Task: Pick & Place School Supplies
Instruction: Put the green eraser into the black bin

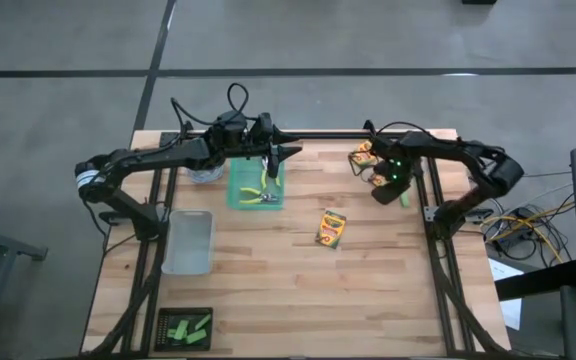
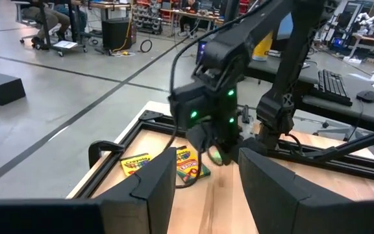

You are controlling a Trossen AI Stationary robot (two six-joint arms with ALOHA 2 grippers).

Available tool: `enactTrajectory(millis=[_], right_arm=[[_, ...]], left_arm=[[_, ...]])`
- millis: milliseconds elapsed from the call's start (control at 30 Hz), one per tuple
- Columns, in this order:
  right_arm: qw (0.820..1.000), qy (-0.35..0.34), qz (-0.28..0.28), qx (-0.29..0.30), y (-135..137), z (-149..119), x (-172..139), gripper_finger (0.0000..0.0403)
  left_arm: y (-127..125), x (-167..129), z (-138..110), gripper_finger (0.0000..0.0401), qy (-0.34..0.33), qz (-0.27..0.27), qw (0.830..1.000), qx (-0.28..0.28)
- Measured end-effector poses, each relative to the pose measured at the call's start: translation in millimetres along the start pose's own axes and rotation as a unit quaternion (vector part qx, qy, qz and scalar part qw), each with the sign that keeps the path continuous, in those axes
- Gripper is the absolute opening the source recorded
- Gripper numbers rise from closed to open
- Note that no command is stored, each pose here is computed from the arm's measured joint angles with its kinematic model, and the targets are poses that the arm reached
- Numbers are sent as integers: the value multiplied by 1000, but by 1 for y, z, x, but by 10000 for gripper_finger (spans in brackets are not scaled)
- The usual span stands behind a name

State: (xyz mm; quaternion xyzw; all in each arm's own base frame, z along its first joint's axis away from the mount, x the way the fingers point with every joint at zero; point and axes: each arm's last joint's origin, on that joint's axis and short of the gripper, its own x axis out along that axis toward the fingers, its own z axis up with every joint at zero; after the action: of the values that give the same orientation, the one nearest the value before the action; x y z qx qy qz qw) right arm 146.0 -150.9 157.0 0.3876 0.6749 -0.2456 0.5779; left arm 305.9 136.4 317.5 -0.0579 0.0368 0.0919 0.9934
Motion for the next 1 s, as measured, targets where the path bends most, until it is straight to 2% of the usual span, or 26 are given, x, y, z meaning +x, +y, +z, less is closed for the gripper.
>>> enactTrajectory(millis=[67, 200, 267, 400, 633, 1000], right_arm=[[1000, -25, -12, 11, 0, -4, -8, 8], [994, -70, -75, 44, -3, -19, -25, 8], [990, -77, -103, 52, -5, -26, -31, 8], [989, -68, -113, 60, -6, -35, -35, 8], [987, -5, -123, 101, -9, -27, -15, 8], [973, 102, -184, 90, -15, -1, 28, 8]], left_arm=[[0, 0, 0, 172, 0, 0, 1000, 0], [0, 0, 0, 172, 0, 0, 1000, 0], [0, 0, 0, 172, 0, 0, 1000, 0], [0, 0, 0, 172, 0, -1, 1000, 3], [0, 0, 0, 172, 0, -1, 1000, 3], [0, 0, 0, 172, 0, -2, 1000, -1]])
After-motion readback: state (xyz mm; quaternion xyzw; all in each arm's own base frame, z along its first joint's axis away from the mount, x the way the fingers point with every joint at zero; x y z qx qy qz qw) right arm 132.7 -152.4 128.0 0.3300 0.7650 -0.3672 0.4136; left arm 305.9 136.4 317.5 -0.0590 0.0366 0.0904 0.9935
